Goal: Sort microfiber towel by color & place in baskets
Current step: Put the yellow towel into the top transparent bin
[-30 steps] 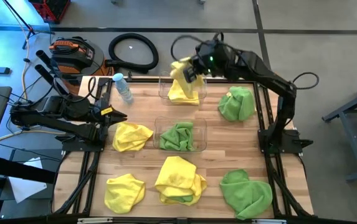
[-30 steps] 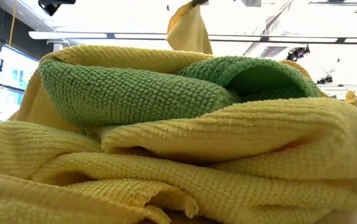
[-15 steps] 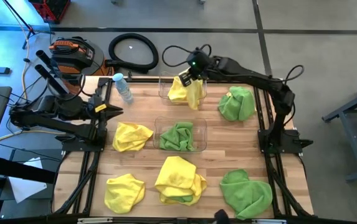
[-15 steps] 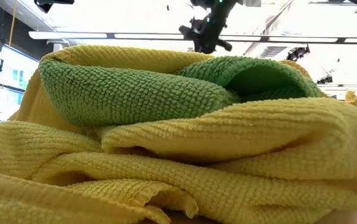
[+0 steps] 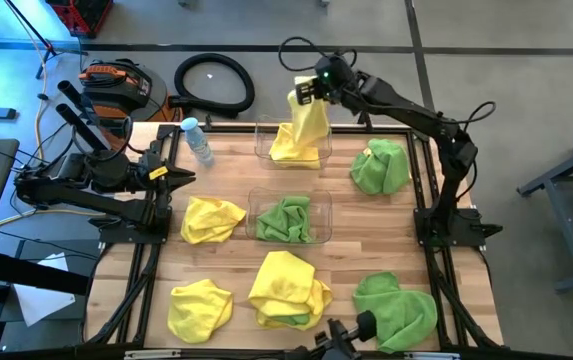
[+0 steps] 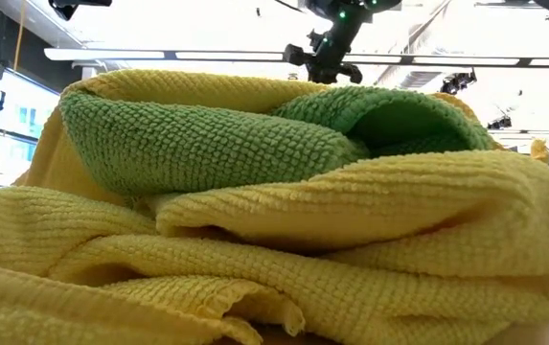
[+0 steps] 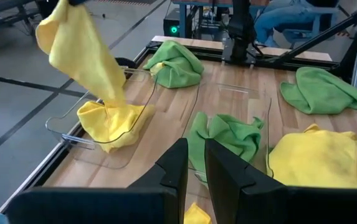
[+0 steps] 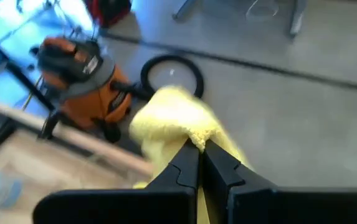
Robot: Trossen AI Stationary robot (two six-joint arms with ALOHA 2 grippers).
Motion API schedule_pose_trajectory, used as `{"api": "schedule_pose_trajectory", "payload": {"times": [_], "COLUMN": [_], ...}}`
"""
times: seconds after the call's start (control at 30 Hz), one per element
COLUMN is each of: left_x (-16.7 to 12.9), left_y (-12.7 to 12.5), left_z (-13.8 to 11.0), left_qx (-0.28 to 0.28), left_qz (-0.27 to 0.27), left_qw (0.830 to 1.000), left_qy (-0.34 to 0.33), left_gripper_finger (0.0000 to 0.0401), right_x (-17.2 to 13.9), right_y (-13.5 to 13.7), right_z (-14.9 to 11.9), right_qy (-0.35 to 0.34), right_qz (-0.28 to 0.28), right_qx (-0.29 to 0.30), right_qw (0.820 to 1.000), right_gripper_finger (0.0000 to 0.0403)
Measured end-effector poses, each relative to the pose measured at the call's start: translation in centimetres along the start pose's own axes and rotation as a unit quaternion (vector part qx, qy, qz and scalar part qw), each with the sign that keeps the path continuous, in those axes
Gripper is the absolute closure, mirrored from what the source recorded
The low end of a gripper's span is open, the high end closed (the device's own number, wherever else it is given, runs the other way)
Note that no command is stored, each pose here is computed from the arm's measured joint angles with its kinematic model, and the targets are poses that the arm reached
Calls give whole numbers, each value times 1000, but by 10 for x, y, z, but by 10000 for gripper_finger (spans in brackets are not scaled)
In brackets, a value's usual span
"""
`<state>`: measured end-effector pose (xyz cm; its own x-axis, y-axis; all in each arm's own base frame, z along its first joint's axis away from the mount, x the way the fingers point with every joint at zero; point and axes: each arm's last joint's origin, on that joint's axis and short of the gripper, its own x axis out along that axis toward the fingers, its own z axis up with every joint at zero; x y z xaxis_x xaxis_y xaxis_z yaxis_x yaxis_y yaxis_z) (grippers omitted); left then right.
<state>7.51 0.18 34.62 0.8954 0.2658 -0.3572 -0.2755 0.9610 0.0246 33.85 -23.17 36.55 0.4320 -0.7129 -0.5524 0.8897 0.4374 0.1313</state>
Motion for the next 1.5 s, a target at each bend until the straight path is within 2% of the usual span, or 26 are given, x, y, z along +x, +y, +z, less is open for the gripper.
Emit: {"api": "schedule_pose_trajectory", "payload": {"times": [0.13, 0.4, 0.6, 0.87, 1.37, 1.5], "left_x": [0, 0, 0, 0, 0, 0], "left_y": [0, 0, 0, 0, 0, 1], "left_z": [0, -1, -1, -1, -1, -1], "left_qx": [0, 1, 2, 0, -2, -3], "left_qz": [0, 1, 1, 1, 7, 9], "left_qw": [1000, 1000, 1000, 1000, 1000, 1000], "left_qy": [1, 7, 7, 7, 6, 6], "left_gripper_finger": [361, 361, 361, 361, 361, 361], "right_x": [-4, -15, 5, 60, 84, 91], "right_y": [10, 26, 15, 11, 8, 7], "right_z": [-14, -45, -44, -73, -96, -99], "right_qy": [63, 182, 157, 251, 303, 304], "right_qz": [49, 56, -7, 27, 32, 31], "right_qx": [-9, -11, -27, -80, -178, -176], "right_qw": [997, 982, 987, 964, 936, 936], "right_gripper_finger": [403, 403, 403, 403, 403, 403]}}
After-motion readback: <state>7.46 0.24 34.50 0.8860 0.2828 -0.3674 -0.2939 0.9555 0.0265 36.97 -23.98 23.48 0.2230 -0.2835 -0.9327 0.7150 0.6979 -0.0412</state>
